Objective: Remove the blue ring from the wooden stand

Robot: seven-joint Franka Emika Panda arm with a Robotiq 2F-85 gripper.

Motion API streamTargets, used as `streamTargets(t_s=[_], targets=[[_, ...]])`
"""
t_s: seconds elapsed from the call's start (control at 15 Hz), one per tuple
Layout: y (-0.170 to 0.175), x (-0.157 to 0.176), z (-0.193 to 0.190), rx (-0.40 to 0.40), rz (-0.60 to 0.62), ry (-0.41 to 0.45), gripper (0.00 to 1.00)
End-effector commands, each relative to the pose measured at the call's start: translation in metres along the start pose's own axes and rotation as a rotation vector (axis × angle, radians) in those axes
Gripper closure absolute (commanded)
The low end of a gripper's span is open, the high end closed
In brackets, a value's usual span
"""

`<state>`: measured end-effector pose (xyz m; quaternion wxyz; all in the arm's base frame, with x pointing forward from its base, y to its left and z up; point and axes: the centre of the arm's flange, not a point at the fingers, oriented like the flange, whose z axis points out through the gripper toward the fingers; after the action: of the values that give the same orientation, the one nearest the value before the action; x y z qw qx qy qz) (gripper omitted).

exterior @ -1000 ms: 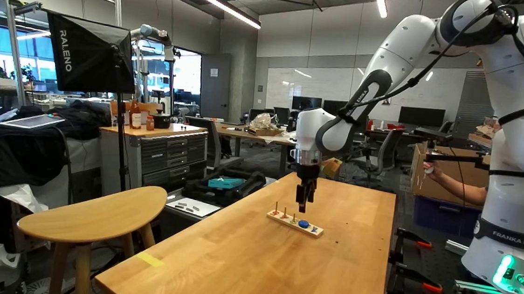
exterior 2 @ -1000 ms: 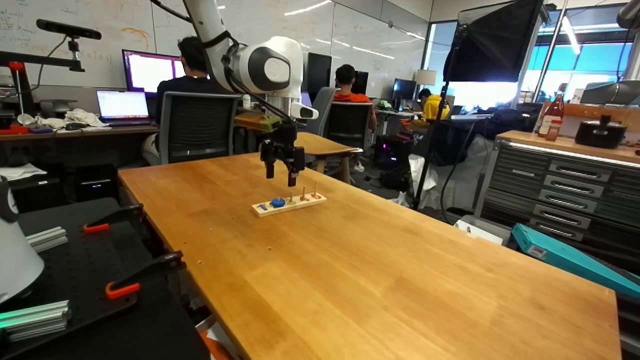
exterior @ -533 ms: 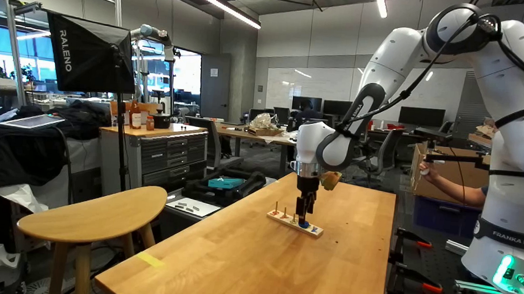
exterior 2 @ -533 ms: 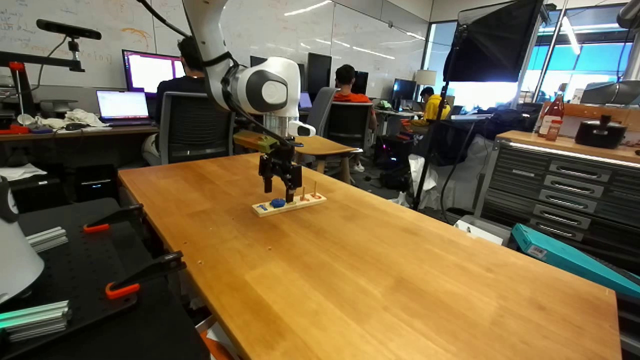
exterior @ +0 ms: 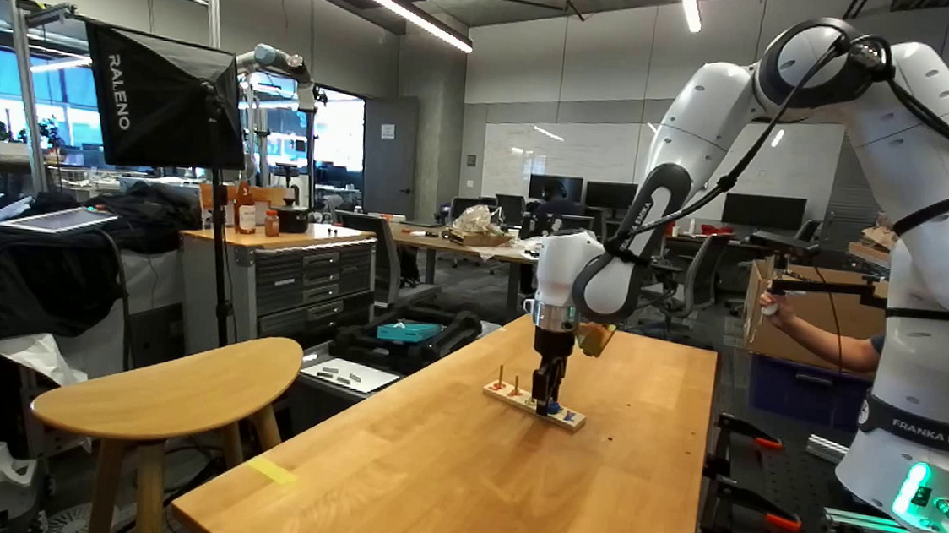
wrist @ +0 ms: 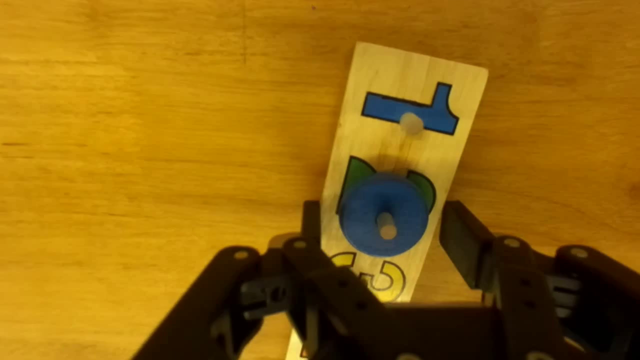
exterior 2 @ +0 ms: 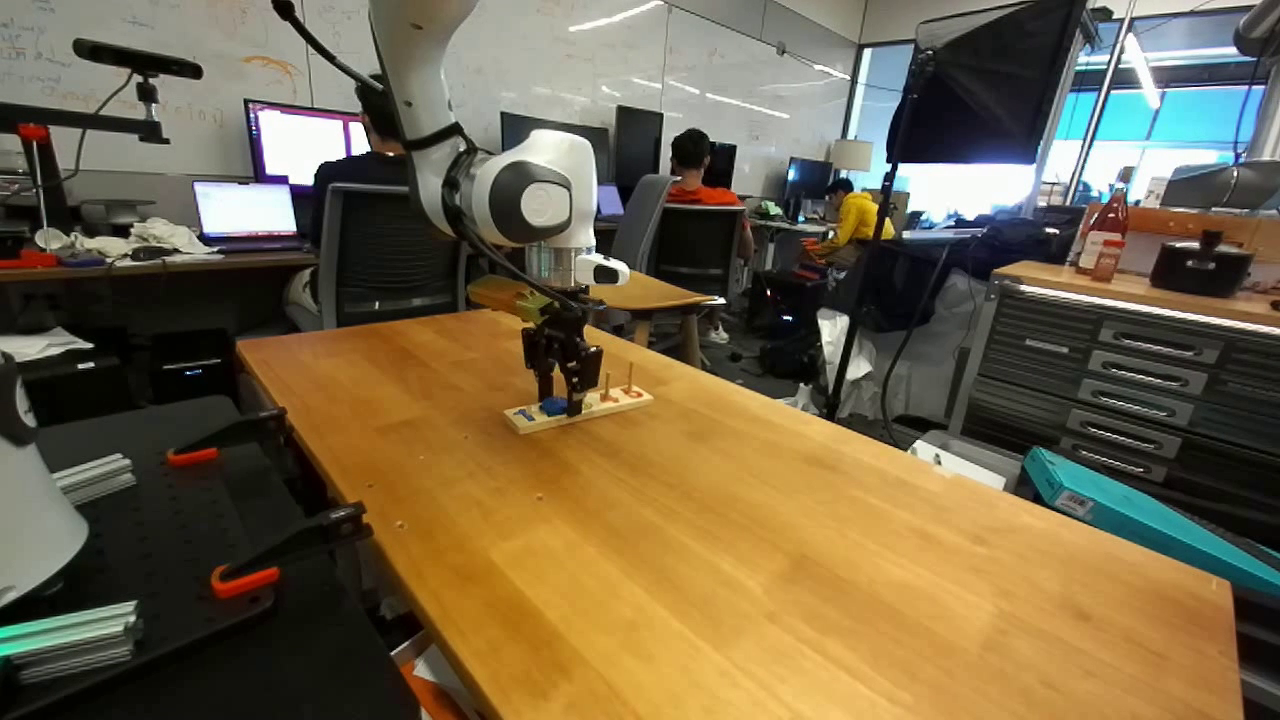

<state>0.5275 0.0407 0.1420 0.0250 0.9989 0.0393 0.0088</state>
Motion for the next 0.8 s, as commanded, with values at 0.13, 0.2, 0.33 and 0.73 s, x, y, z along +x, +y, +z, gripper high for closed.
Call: streamTargets(t_s=[0.13,0.2,0.33,0.73], targets=[[-0.003,0.006,0.001,-0.005,-0.01,0.029,0.74],[-0.003,0.005,0.001,-0.009,-0.011,0.024,0.74],[-0.002,0.004,0.0,-0.009,-0.012,0.021,0.76],[0.0,0.006,-0.014,-0.005,0.003,0.017,0.82]])
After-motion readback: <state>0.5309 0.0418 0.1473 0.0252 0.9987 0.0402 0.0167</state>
